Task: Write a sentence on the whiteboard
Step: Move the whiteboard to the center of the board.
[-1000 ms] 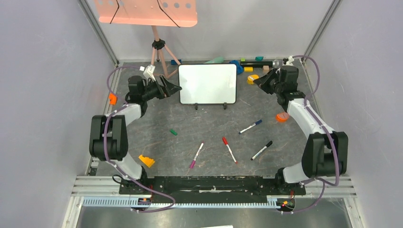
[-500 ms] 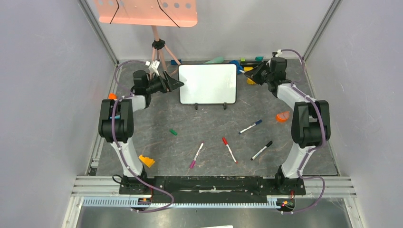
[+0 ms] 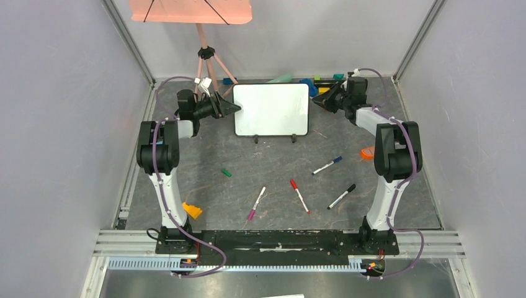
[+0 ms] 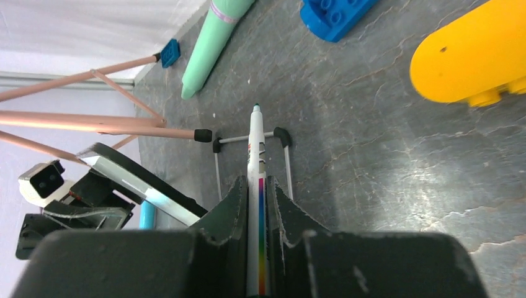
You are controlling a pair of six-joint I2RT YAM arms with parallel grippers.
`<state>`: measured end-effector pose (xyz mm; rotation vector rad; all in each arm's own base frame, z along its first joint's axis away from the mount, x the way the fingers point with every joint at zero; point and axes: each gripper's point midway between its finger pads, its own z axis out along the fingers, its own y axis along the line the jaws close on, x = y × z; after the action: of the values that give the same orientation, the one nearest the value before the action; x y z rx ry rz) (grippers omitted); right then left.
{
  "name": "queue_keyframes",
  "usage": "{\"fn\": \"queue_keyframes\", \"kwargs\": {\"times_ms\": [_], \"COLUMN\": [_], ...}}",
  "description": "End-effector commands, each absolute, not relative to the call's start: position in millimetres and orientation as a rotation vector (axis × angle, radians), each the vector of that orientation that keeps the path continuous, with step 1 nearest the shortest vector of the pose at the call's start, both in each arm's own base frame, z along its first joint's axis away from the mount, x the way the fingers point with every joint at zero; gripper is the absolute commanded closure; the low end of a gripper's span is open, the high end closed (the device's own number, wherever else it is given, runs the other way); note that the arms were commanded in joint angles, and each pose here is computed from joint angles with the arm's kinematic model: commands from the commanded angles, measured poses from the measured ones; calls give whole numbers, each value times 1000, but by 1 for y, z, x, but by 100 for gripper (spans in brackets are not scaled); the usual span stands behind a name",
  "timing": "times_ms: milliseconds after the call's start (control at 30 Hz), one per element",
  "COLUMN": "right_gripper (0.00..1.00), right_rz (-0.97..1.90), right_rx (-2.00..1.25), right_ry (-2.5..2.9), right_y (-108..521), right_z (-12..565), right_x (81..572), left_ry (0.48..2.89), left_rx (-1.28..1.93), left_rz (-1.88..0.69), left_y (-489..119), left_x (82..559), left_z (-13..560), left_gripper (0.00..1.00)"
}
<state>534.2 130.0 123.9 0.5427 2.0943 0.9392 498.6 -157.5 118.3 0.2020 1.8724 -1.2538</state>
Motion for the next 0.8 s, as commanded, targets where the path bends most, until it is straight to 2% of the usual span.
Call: {"fn": "queue_keyframes", "kwargs": {"times_ms": [0, 267, 500, 700, 767], "right_gripper": [100, 100, 100, 100, 100], "right_rz": [1041, 1064, 1084, 1097, 1105], "right_rx": [462, 449, 450, 438, 426], "right_ry": [2049, 2065, 2092, 2096, 2098], "right_y": [153, 157, 159, 160, 162], "right_z": [145, 141, 134, 135, 135], "right_x": [541, 529, 517, 508, 505], "left_ry": [1771, 1775, 1776, 1785, 1798], "left_rx": [282, 262, 269, 298, 312], "left_rz": [-1358, -1360, -1364, -1378, -1383], "left_y": [-166, -167, -173, -182, -186], "left_x": [499, 490, 476, 464, 461], "left_z": [138, 131, 124, 121, 120], "left_gripper": [34, 40, 62, 73, 80]}}
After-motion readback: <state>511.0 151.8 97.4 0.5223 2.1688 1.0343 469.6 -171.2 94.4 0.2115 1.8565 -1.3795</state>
